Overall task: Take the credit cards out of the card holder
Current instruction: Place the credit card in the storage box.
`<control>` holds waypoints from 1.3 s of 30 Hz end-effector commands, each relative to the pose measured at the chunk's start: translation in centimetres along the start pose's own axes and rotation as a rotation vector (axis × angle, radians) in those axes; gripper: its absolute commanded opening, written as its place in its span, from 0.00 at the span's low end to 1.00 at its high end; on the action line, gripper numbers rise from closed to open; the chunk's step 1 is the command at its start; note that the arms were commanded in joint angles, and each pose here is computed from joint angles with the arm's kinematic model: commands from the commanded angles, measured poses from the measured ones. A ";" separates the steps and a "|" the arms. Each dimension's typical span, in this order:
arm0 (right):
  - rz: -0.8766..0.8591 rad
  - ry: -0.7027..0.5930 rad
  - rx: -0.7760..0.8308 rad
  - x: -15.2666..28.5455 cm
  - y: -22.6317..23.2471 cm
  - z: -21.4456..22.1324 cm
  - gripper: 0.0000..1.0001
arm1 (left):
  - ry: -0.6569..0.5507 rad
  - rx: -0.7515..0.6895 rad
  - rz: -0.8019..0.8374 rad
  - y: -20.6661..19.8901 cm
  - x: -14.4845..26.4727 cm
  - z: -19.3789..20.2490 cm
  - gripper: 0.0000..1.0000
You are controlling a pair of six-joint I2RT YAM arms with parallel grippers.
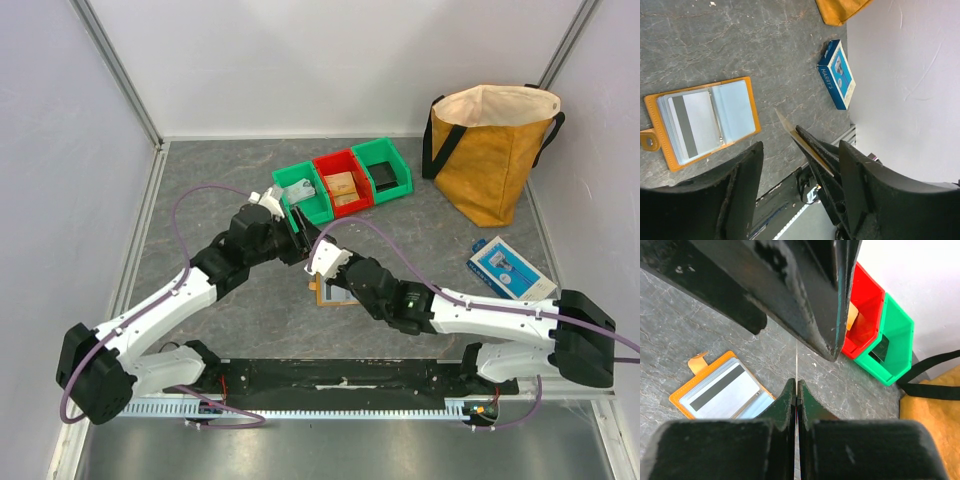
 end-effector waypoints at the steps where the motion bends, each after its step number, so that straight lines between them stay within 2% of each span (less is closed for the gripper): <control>1: 0.083 -0.041 0.015 -0.1 -0.5 -1.2 0.00 | -0.036 0.043 0.070 -1.7 -0.5 -1.4 0.63; 4: 0.094 -0.044 0.028 0.0 -0.3 -1.2 0.00 | -0.018 0.046 0.081 -1.7 -0.8 -1.0 0.54; 7: 0.087 -0.048 0.021 0.0 0.0 -1.1 0.00 | -0.031 0.048 0.089 -1.6 -0.8 -1.0 0.31; 8: 0.084 -0.051 0.011 0.0 0.1 -1.1 0.00 | -0.039 0.046 0.091 -1.6 -0.8 -1.1 0.17; 9: 0.082 -0.054 -0.009 0.1 0.1 -1.1 0.00 | -0.045 0.042 0.090 -1.6 -0.8 -1.1 0.07; 10: 0.077 -0.067 -0.034 0.2 0.1 -1.3 0.00 | -0.052 0.037 0.084 -1.4 -0.8 -1.2 0.02; 11: 0.067 -0.075 -0.058 0.3 0.3 -1.3 0.00 | -0.058 0.026 0.083 -1.3 -0.7 -1.2 0.02; 12: 0.052 -0.081 -0.085 0.4 0.4 -1.4 0.05 | -0.060 0.014 0.075 -1.1 -0.7 -1.0 0.02; 15: -0.011 -0.089 -0.174 0.9 1.0 -1.3 0.45 | -0.116 -0.013 0.076 -0.3 -0.5 -1.0 0.02; 16: -0.027 -0.092 -0.211 1.1 1.0 -1.3 0.54 | -0.144 -0.024 0.073 0.2 -0.4 -1.0 0.02; 18: -0.059 -0.098 -0.296 1.6 1.2 -1.0 0.70 | -0.212 -0.040 0.081 0.8 0.0 -1.3 0.02; 20: -0.088 -0.103 -0.371 2.2 1.2 -0.7 0.78 | -0.274 -0.057 0.096 1.1 0.5 -1.7 0.02; 24: -0.091 -0.136 -0.520 3.7 0.2 -0.4 0.87 | -0.361 -0.106 0.100 1.7 0.8 -2.2 0.02; 30: 0.024 -0.204 -0.807 5.4 -3.4 1.4 0.97 | -0.435 -0.153 0.089 2.0 -0.2 -3.5 0.02; 35: 0.082 -0.218 -0.979 5.6 -5.5 3.4 0.98 | -0.470 -0.126 -0.009 3.3 -3.3 -5.7 0.02; 39: 0.102 -0.200 -1.017 5.4 -6.0 4.7 0.98 | -0.526 -0.078 -0.136 5.1 -6.5 -8.2 0.02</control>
Point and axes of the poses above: each gripper's point midway between its finger pads, its own x axis back along the fingers, its own y axis along the line the jaws close on, z = x × y, the point moved 3 cm from there along x, back along the fingers, and after that the axes turned 15 degrees about -x, right-handed, at the moved point
